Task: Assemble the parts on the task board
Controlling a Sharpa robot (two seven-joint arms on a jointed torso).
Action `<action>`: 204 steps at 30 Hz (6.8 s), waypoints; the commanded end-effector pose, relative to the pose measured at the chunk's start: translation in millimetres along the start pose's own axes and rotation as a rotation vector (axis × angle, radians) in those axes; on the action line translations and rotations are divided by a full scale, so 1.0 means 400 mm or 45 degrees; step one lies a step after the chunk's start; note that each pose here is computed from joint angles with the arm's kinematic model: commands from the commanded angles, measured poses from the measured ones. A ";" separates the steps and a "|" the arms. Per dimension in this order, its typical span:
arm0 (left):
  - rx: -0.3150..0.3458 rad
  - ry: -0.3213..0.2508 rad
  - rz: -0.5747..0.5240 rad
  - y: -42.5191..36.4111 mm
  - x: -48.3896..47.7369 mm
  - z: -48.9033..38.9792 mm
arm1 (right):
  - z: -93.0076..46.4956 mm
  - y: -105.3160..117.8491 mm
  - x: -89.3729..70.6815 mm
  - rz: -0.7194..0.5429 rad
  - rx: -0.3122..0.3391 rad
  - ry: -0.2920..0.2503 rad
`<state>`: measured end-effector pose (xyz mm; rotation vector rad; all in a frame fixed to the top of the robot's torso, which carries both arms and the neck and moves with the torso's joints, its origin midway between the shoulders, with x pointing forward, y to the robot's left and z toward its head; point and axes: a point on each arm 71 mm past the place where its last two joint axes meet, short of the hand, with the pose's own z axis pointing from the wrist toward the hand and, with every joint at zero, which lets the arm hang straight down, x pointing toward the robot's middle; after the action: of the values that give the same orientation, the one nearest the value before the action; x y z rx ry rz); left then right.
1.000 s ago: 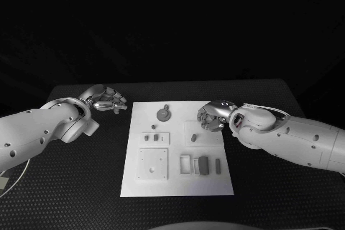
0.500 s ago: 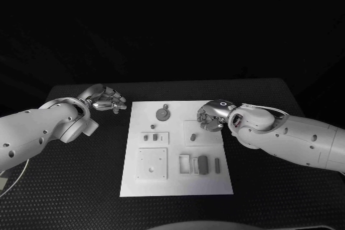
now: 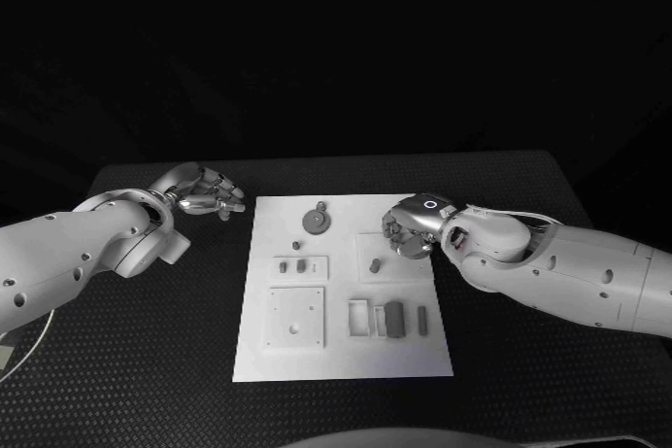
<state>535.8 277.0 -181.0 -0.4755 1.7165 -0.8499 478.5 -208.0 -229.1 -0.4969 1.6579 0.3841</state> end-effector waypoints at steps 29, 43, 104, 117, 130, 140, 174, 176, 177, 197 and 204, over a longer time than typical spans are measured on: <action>0.011 0.007 0.010 -0.002 -0.001 -0.001 | -0.014 0.012 0.070 -0.069 -0.001 0.110; 0.007 0.007 0.014 0.000 -0.002 -0.002 | -0.012 0.008 0.077 -0.087 0.006 0.113; 0.008 0.004 0.024 0.006 -0.008 -0.003 | -0.020 0.008 -0.016 0.011 0.018 -0.060; 0.007 0.003 0.024 0.006 -0.008 -0.003 | -0.039 0.006 -0.068 0.018 0.015 -0.099; 0.007 0.001 0.025 0.007 -0.009 -0.002 | -0.031 0.045 -0.100 0.034 -0.042 -0.143; 0.016 0.003 0.024 0.003 -0.005 0.001 | 0.000 0.188 -0.126 0.091 -0.228 -0.175; 0.024 0.001 0.024 -0.001 -0.002 0.002 | 0.042 0.396 0.014 0.167 -0.459 -0.060; 0.021 0.000 0.024 0.001 -0.003 0.002 | 0.042 0.396 0.017 0.165 -0.459 -0.053; 0.021 0.000 0.025 0.001 -0.003 0.001 | 0.042 0.396 0.019 0.164 -0.459 -0.050; 0.020 0.001 0.025 0.002 -0.004 0.000 | 0.039 0.398 0.050 0.170 -0.461 0.010; 0.023 0.002 0.025 0.001 -0.003 0.001 | 0.044 0.399 0.058 0.164 -0.460 0.013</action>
<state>536.8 280.8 -181.8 -0.4592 1.7142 -0.8348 408.2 -66.7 -257.4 -0.6391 1.6364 0.7825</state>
